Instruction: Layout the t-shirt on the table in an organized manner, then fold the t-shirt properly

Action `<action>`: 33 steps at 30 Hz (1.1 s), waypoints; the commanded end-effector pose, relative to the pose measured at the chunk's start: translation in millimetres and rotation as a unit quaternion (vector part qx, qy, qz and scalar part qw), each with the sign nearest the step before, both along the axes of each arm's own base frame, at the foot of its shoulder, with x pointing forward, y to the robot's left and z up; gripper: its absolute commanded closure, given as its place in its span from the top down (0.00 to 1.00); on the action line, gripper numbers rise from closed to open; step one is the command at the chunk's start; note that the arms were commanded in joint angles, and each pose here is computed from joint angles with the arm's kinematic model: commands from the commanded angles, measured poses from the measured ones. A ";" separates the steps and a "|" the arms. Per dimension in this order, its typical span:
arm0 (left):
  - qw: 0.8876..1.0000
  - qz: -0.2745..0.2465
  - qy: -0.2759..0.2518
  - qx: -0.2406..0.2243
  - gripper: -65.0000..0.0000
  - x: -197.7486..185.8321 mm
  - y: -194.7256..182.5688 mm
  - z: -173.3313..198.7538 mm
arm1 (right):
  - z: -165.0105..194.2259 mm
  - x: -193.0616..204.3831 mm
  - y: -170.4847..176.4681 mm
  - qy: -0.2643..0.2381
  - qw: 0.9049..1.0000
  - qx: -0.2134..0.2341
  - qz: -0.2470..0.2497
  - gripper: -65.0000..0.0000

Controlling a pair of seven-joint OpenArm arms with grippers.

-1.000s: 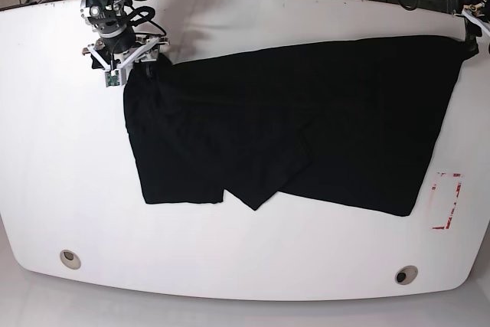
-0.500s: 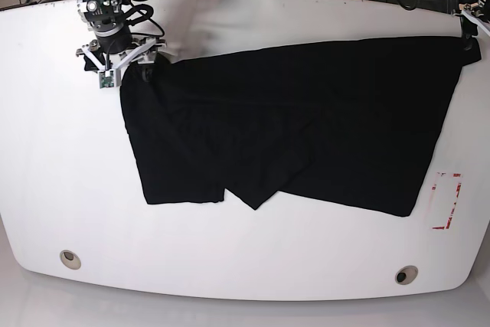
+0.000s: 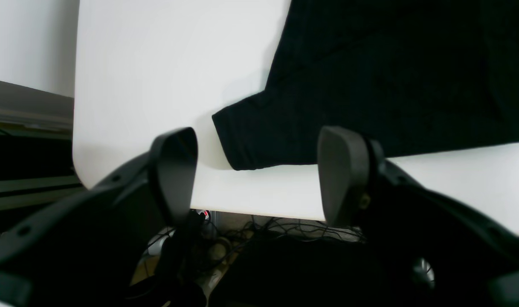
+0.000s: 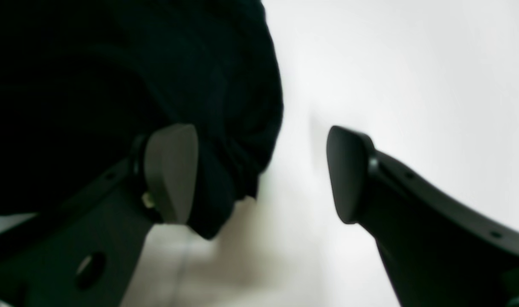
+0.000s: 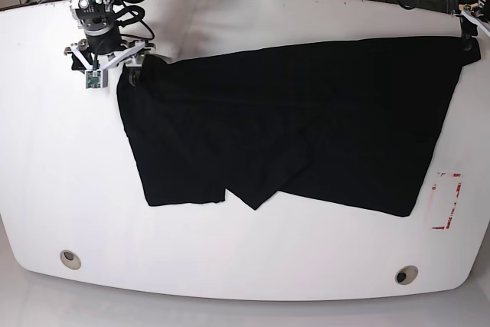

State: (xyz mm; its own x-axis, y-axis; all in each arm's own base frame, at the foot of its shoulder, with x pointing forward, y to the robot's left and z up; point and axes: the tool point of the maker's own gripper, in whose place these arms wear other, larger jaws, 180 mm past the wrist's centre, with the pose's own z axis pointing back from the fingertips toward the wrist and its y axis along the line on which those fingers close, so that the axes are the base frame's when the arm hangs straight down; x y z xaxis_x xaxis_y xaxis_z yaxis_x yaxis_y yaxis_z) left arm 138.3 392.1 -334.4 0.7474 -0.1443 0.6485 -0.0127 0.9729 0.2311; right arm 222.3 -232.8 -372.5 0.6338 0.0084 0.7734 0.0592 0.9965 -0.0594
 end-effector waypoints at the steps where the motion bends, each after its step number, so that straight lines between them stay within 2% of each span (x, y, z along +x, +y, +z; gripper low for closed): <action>1: 1.000 -0.010 -0.020 0.012 0.62 8.6 3.2 13.3 | 20.6 17.4 -4.5 -0.042 0.999 -0.006 -0.005 0.70; 7: 0.999 -0.008 -0.030 0.011 0.62 15.5 3.6 16.0 | 34.6 45.2 2.2 -0.076 0.997 0.004 0.001 0.70; 15: 0.999 -0.009 -0.031 0.012 0.62 16.2 3.4 16.6 | 38.6 93.2 39.7 -0.101 0.993 0.040 0.040 0.70; 24: 0.999 -0.009 -0.031 0.012 0.62 16.2 3.4 16.6 | 19.1 136.1 79.9 -0.081 0.989 0.071 0.099 0.70; 33: 0.999 -0.009 -0.031 0.012 0.62 16.2 3.4 16.6 | -1.5 170.8 104.6 -0.052 0.986 0.096 0.125 0.70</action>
